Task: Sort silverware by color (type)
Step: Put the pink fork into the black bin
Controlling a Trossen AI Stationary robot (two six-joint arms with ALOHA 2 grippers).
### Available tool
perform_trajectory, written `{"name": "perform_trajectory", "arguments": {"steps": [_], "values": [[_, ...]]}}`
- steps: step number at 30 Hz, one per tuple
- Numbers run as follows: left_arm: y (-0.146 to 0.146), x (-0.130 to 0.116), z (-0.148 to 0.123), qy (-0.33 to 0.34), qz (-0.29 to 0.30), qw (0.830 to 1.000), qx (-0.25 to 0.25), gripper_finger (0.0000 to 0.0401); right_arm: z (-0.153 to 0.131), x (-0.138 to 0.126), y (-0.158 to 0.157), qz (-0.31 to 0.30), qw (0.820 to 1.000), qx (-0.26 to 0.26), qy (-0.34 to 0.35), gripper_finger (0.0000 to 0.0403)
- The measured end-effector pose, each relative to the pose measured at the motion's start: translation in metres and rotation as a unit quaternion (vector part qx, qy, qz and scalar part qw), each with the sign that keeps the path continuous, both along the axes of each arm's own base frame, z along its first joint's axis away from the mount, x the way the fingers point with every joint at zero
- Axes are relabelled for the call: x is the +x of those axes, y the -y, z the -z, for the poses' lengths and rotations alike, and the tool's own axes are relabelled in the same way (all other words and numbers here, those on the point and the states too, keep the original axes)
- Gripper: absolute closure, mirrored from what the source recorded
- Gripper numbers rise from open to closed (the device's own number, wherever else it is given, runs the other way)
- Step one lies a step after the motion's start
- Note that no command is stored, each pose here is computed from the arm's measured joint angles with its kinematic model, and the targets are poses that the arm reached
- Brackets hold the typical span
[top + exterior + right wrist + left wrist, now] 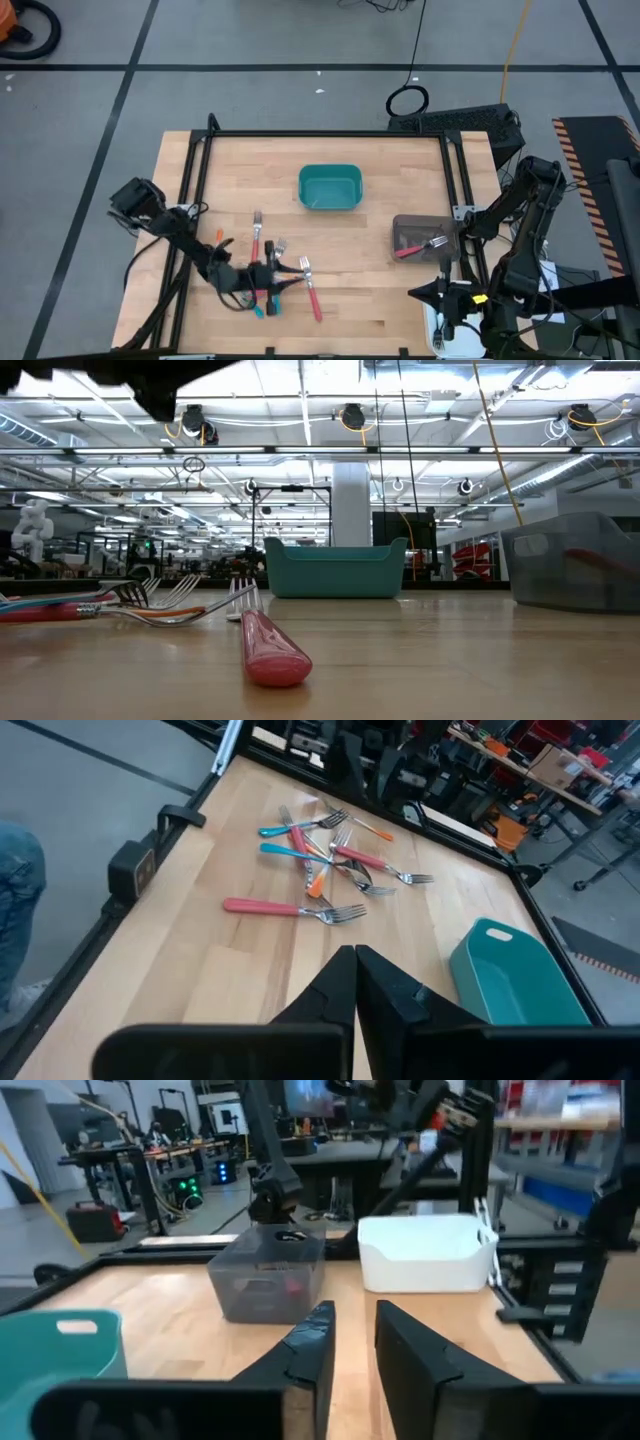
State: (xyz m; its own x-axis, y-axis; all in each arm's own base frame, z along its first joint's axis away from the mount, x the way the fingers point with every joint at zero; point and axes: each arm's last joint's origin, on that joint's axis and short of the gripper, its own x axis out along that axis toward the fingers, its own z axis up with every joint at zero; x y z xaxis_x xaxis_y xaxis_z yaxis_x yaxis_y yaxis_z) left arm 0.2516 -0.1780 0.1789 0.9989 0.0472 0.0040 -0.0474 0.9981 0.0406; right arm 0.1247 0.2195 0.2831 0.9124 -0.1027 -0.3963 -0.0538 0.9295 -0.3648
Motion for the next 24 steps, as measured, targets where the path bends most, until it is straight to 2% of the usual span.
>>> {"name": "perform_trajectory", "arguments": {"steps": [4, 11, 15, 20, 24], "values": [[-0.006, -0.001, 0.004, 0.003, 0.0, 1.0, -0.014, 0.0347, 0.0, 0.002, 0.001, 0.005, 1.0, 0.0, -0.001, 0.0399], [-0.003, 0.0, 0.006, -0.018, 0.004, 1.0, -0.025, 0.035, 0.001, 0.005, 0.003, 0.005, 1.0, 0.005, -0.01, 0.0399], [-0.002, 0.004, 0.0, -0.009, 0.001, 0.999, -0.035, 0.035, 0.001, 0.006, 0.003, 0.006, 1.0, 0.005, -0.011, 0.0399], [0.0, 0.005, -0.02, 0.0, -0.024, 1.0, -0.013, 0.035, 0.001, 0.008, 0.005, 0.008, 1.0, -0.003, -0.012, 0.0399], [-0.004, -0.004, -0.028, -0.063, -0.071, 0.996, 0.003, 0.035, 0.001, 0.01, 0.006, 0.01, 1.0, -0.013, -0.013, 0.0399]]}}
